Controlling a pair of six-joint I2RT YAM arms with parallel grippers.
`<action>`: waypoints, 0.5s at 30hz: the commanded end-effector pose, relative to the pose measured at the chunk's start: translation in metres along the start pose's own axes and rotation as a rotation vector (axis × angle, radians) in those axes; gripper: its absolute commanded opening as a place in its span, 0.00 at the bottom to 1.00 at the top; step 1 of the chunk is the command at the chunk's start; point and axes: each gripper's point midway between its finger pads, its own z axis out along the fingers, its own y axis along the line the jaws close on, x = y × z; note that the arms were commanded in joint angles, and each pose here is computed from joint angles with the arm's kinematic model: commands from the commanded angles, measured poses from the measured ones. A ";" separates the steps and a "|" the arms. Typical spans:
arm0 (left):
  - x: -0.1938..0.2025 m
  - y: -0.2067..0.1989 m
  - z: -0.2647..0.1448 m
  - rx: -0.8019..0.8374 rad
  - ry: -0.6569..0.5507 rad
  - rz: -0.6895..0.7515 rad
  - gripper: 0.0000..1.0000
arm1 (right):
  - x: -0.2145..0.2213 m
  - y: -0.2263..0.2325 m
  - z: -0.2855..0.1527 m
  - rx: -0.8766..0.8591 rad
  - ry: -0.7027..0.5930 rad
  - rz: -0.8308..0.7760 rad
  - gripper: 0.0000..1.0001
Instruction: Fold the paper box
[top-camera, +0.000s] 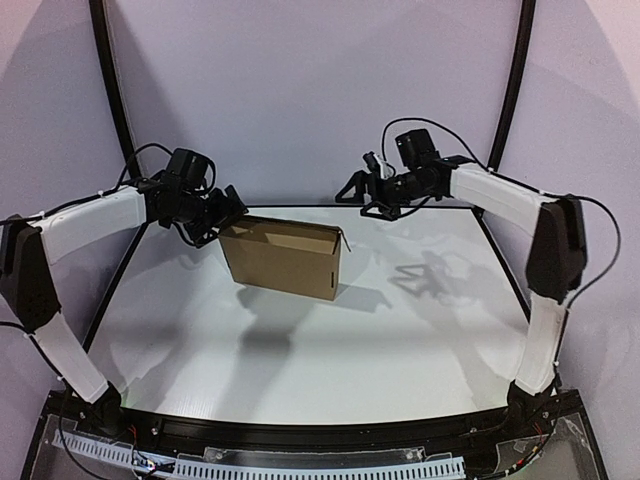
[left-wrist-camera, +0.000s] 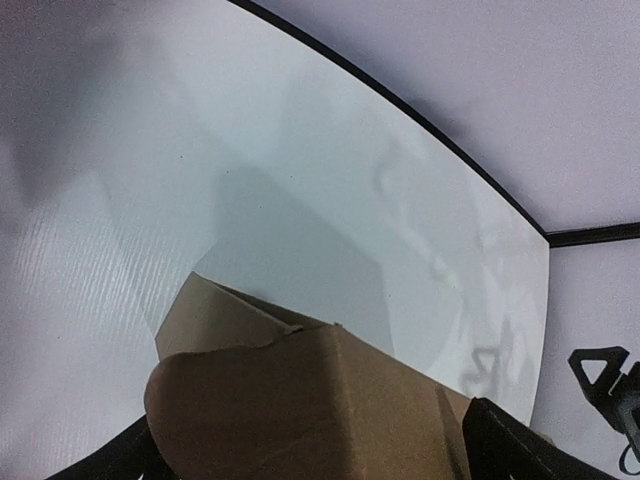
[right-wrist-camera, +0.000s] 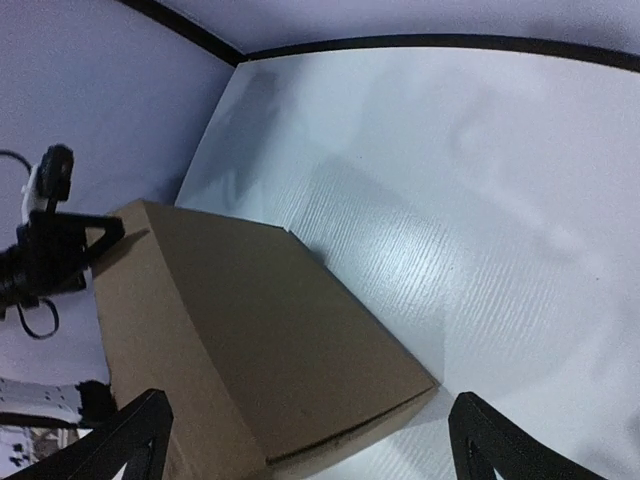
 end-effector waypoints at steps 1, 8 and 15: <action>0.007 0.011 0.006 -0.055 0.038 0.011 0.99 | -0.024 0.054 -0.059 -0.080 -0.232 -0.480 0.98; 0.005 0.011 0.010 -0.071 0.044 0.011 0.99 | 0.045 0.083 -0.065 0.109 -0.221 -0.979 0.97; 0.004 0.010 0.010 -0.071 0.041 0.014 0.99 | 0.040 0.066 -0.052 0.248 -0.180 -0.965 0.91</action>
